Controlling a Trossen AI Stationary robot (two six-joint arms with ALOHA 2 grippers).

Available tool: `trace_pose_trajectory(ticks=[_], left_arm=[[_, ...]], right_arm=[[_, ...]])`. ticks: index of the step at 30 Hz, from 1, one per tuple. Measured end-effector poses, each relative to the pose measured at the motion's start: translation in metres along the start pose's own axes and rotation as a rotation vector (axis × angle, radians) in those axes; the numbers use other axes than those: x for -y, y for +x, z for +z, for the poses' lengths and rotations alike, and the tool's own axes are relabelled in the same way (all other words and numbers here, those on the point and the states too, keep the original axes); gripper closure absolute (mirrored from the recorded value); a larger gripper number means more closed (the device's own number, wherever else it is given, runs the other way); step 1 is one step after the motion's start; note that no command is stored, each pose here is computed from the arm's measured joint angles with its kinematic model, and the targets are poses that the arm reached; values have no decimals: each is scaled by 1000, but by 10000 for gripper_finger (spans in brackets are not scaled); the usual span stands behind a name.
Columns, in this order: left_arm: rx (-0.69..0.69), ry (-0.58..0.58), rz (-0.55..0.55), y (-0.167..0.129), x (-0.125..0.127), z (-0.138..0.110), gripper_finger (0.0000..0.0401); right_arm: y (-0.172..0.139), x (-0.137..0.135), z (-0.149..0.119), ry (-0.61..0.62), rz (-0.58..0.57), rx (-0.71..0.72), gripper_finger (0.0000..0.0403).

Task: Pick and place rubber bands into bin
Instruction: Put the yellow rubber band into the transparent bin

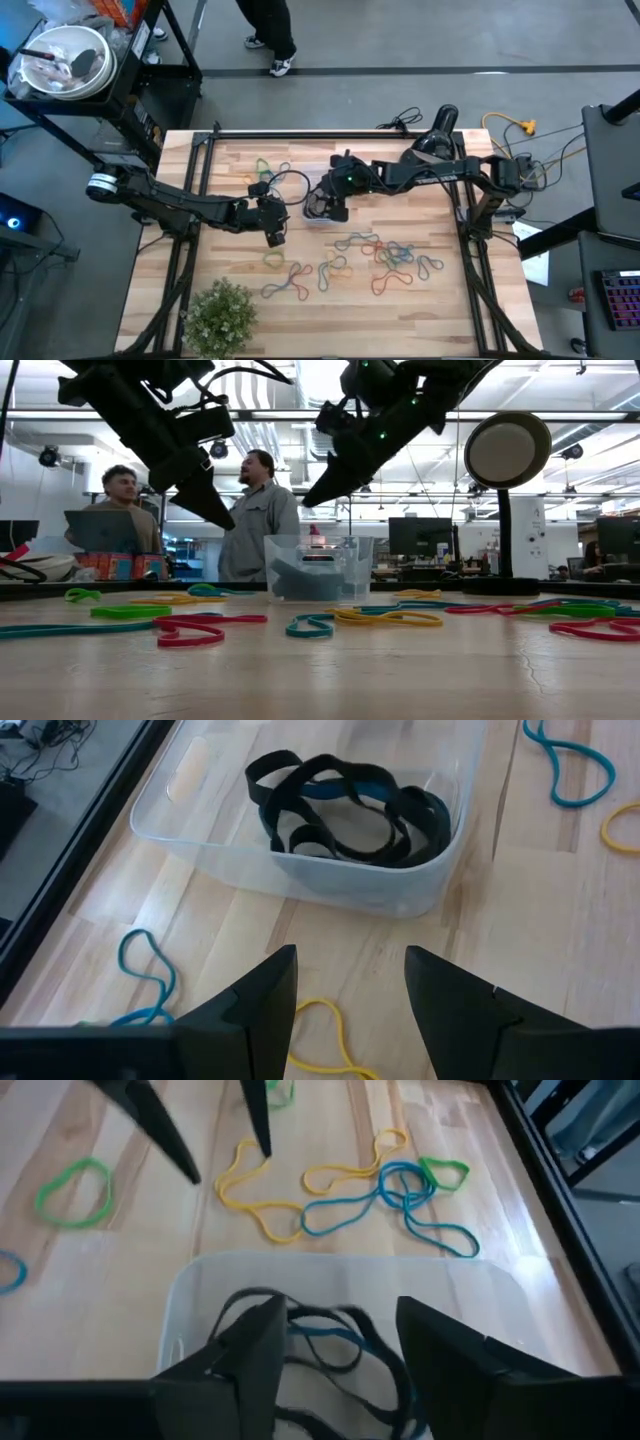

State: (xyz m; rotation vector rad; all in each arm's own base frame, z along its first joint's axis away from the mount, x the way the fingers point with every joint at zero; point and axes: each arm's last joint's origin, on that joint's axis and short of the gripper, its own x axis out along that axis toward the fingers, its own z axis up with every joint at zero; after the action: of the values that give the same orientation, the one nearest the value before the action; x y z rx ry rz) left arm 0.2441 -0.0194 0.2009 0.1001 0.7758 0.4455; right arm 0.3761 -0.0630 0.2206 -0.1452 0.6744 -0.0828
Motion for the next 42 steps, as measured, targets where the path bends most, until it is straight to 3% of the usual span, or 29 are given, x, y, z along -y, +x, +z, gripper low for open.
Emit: trace_pose_trajectory(ticks=[7, 11, 18, 29, 42], left_arm=[[-93, 40, 0, -3, -3, -9, 230], [-197, 38, -37, -8, -6, -13, 230], [-253, -19, -117, -3, -12, -15, 230], [-329, -119, -112, 14, -23, -22, 230], [-440, -177, -91, 53, -10, -36, 230]], right_arm=[[-31, -17, 8, -136, 53, -37, 212], [-48, -31, 7, -193, 146, -66, 217], [-59, -54, -8, -249, 291, -59, 220], [-52, -79, -46, -219, 351, -123, 232], [-56, -89, -67, -140, 366, -177, 237]])
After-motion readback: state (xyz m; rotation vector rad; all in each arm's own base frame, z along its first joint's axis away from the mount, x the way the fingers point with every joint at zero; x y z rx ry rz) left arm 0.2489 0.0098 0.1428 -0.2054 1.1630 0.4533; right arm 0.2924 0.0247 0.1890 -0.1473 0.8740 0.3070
